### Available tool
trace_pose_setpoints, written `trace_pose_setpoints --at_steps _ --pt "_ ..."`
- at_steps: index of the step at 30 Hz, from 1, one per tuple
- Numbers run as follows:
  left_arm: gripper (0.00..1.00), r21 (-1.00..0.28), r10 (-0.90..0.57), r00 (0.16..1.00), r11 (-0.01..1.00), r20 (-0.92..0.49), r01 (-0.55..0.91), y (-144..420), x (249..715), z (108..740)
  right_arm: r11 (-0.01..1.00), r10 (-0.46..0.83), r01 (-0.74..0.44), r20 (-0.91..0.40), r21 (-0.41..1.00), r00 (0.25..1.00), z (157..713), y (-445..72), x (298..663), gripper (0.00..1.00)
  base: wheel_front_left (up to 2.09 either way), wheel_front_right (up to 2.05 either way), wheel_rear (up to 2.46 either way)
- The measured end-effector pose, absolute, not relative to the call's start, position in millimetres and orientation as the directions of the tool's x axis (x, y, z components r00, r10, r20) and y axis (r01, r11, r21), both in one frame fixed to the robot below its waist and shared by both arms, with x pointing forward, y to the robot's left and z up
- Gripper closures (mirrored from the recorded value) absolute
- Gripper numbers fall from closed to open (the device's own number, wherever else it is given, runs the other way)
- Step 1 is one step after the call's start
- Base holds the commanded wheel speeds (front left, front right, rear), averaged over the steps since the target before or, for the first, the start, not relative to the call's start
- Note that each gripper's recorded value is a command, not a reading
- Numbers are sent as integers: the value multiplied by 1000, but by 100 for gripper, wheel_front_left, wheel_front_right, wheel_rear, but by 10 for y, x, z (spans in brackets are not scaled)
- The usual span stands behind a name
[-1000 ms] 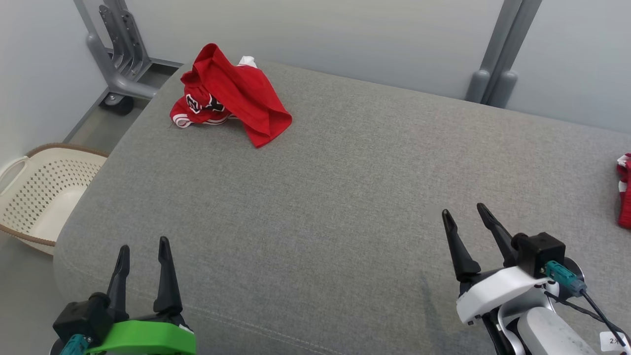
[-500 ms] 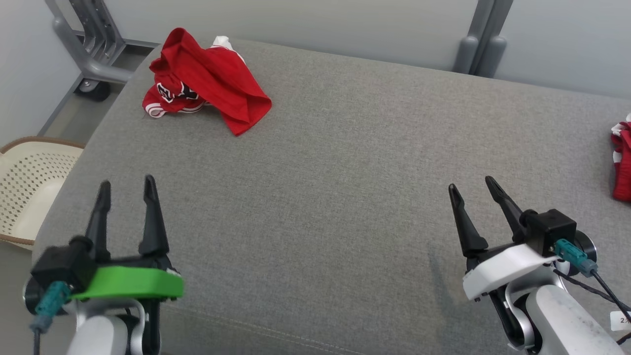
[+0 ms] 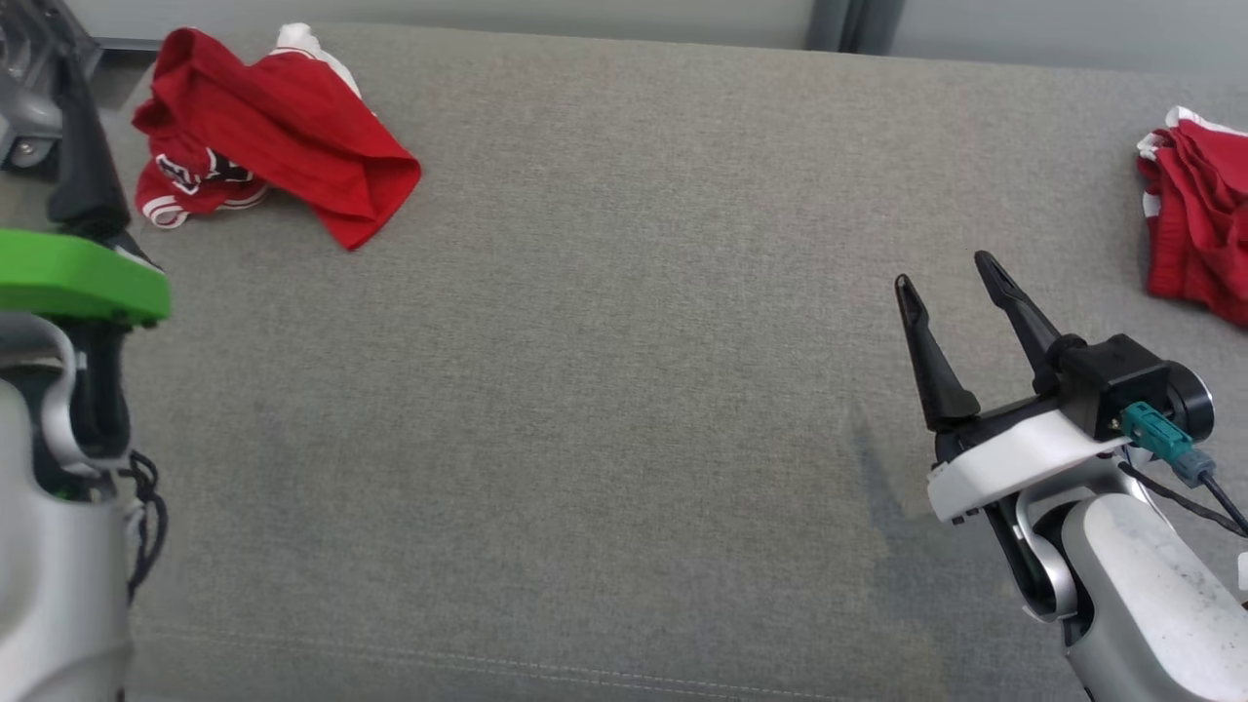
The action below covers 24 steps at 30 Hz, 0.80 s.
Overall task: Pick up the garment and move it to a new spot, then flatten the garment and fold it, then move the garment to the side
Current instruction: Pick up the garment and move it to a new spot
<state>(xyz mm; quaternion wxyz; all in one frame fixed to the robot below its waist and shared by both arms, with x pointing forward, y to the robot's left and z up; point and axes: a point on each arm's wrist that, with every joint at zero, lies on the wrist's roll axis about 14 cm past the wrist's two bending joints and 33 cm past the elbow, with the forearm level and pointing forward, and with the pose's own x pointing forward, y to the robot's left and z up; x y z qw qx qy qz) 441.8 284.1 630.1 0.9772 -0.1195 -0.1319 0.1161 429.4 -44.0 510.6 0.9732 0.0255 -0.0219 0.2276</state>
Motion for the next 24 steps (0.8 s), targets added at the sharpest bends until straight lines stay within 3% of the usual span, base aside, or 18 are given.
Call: trace_pose_setpoints --at_steps 12,24 --pt "0 -179 266 964 949 9 -261 3151 5324 5871 952 305 -305 -23 10 952 4832 -1047 4444 0 0 0 0" --pt "0 -183 218 959 951 -183 -251 2934 5920 5024 978 208 -210 -100 -10 973 4485 -1433 4591 0 0 0 0"
